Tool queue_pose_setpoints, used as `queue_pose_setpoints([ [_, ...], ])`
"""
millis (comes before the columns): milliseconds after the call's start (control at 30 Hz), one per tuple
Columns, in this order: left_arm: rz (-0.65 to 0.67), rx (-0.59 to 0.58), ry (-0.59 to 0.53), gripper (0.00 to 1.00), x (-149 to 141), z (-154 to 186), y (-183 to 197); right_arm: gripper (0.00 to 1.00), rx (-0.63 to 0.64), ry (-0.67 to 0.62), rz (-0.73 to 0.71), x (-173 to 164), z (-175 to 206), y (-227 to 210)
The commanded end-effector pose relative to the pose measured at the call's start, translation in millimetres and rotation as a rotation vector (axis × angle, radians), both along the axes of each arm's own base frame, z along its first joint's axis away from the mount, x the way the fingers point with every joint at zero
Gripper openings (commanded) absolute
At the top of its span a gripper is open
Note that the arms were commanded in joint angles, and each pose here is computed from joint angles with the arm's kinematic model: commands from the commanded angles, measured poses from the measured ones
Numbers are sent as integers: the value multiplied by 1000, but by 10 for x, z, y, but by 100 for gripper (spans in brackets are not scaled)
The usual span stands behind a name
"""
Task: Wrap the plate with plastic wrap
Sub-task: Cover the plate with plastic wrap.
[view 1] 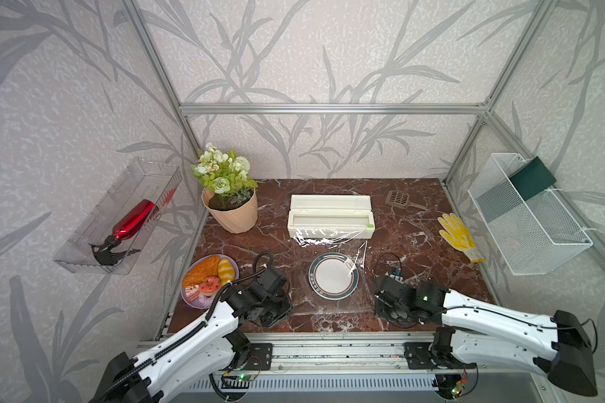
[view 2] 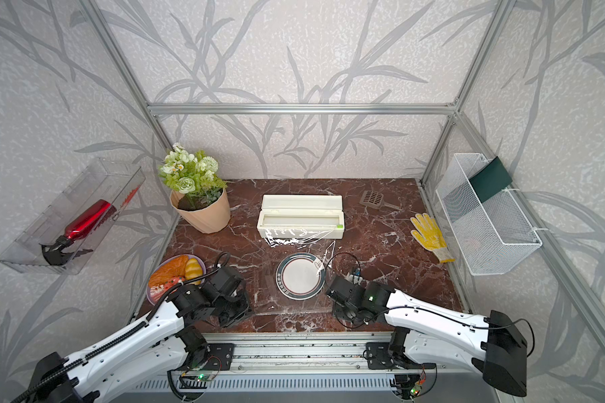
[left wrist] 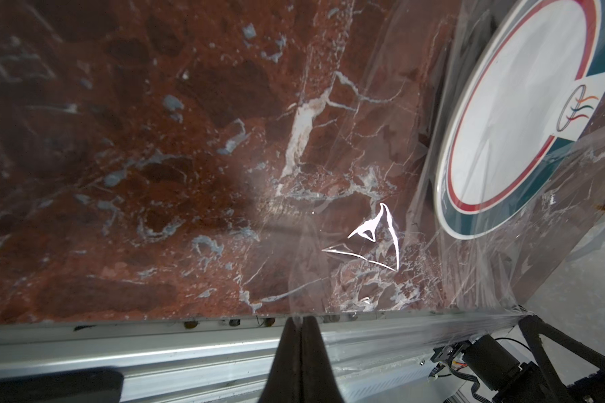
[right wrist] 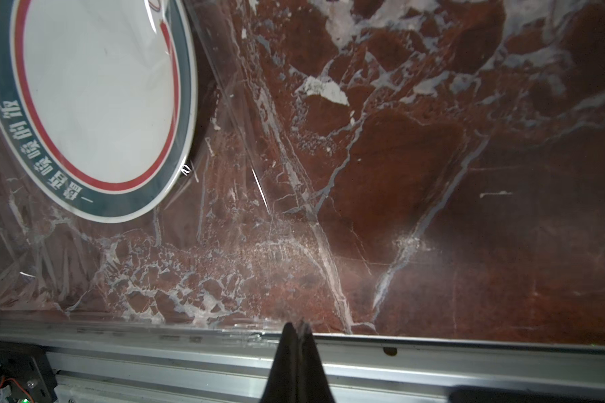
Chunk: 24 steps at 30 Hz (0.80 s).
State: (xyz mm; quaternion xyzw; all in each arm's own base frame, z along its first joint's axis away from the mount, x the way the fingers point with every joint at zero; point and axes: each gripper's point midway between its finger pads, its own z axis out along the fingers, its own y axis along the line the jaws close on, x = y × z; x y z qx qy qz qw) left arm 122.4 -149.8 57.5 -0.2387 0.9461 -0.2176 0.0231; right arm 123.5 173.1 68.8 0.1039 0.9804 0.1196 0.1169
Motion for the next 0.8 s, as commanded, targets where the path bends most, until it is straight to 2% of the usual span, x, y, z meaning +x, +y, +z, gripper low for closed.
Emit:
queue_pose_setpoints([
  [0, -7, 76, 2, 0, 20, -124, 91, 0, -67, -3, 15, 13, -131, -123],
  [300, -41, 130, 44, 0, 59, -266, 71, 0, -125, 13, 7, 95, -277, -194],
  [767, -78, 255, 22, 0, 241, -329, 137, 0, -229, 5, 5, 197, -431, -347],
])
